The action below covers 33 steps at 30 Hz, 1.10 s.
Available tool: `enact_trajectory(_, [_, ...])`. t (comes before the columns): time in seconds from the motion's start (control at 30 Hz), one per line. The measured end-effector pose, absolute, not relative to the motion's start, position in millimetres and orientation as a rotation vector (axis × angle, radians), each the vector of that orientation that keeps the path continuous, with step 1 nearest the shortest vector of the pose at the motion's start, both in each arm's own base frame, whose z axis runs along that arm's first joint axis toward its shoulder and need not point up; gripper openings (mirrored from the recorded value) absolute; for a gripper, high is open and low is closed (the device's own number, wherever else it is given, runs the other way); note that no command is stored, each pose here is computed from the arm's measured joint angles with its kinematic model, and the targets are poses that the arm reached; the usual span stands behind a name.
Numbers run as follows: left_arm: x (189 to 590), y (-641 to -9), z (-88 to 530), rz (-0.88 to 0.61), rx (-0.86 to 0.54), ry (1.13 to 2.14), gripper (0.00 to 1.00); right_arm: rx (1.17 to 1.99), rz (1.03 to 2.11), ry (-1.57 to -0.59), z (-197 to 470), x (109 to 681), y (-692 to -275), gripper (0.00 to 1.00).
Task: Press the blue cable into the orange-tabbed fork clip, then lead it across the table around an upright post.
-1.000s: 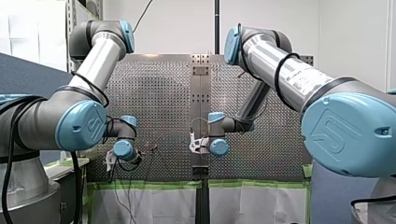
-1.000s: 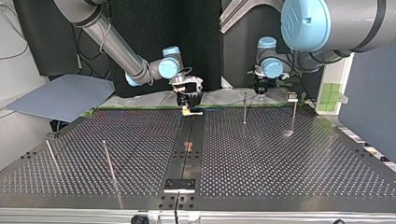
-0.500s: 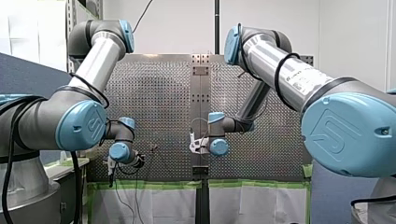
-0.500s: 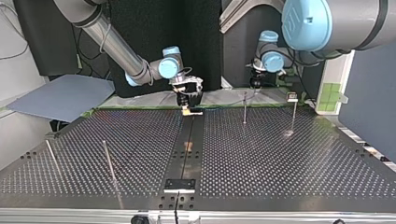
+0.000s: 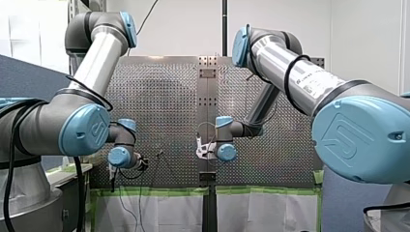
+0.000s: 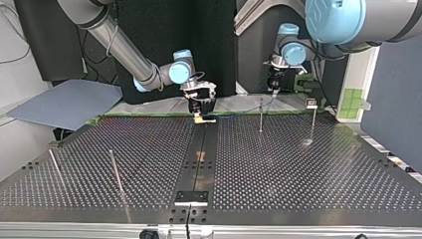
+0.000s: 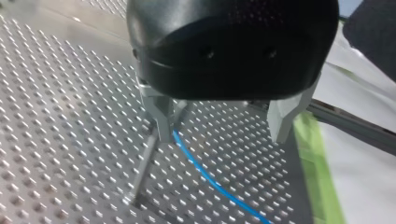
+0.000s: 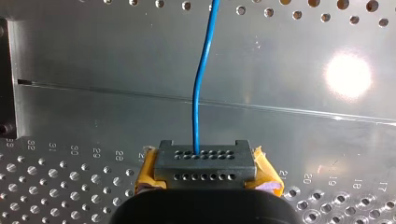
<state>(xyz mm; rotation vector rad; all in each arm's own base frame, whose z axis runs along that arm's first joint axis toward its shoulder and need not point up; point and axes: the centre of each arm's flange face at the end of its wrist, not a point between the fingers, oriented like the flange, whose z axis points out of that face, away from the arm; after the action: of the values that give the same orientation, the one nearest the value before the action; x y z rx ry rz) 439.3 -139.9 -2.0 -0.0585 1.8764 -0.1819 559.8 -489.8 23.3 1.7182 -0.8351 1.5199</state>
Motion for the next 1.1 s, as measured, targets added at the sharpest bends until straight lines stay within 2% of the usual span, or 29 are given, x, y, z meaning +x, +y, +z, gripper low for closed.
enact_trajectory(0.43, [437.2,-150.3,14.5,-0.213,0.02,1.79,1.0,1.718,1.523,-0.84,23.3,559.8,-489.8,0.0])
enact_trajectory(1.1, [438.5,-150.8,15.6,-0.228,-0.001,1.777,1.0,1.721,1.521,-0.844,22.9,559.4,-489.6,0.0])
